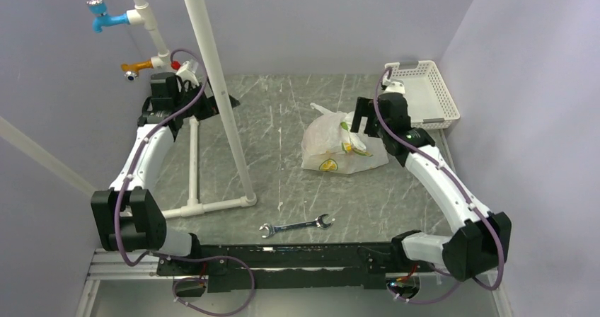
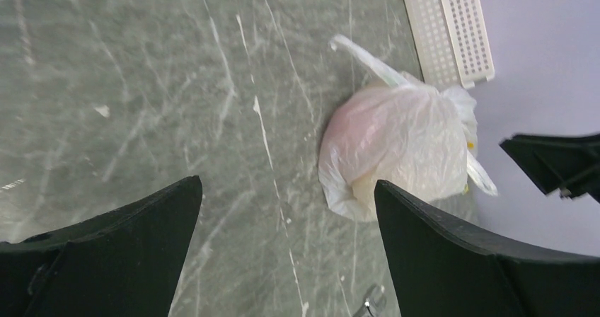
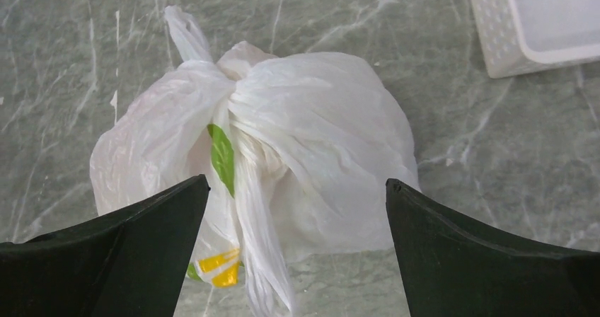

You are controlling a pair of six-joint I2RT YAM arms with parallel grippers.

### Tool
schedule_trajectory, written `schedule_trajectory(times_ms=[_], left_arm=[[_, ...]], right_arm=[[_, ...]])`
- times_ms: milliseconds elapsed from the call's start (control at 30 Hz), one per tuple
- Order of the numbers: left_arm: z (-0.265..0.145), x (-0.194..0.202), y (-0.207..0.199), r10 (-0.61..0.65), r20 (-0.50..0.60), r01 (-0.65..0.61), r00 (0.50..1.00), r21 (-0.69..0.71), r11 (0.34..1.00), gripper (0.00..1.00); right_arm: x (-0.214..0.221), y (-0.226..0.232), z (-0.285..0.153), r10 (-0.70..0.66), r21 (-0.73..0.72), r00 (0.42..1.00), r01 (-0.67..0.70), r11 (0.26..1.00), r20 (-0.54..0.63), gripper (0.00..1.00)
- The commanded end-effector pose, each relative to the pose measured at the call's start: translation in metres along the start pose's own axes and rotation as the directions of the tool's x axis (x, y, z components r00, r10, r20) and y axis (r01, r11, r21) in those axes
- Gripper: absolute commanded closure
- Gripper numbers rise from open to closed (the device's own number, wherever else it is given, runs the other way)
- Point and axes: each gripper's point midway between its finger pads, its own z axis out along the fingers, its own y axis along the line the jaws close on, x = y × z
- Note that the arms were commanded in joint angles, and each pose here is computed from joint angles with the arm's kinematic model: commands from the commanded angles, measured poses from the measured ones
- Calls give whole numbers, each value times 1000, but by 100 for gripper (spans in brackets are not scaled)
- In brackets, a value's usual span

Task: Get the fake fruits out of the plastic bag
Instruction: Move the plastic bag to the center of the board.

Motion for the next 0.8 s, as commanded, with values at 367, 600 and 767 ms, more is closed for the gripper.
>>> schedule_trajectory(times_ms=[367, 600, 767], left_arm=[[20, 42, -51, 85, -168, -49, 982, 208, 977, 0], [35, 66, -64, 117, -240, -57, 964, 243, 968, 1], [39, 71, -60, 119, -267, -58, 956, 226, 972, 1]], right_arm=[[-12, 82, 42, 34, -329, 996, -62, 942, -88, 0], [21, 124, 61, -48, -407, 985, -23, 913, -165, 14], [42, 161, 50, -114, -467, 981, 27, 884, -160, 24]])
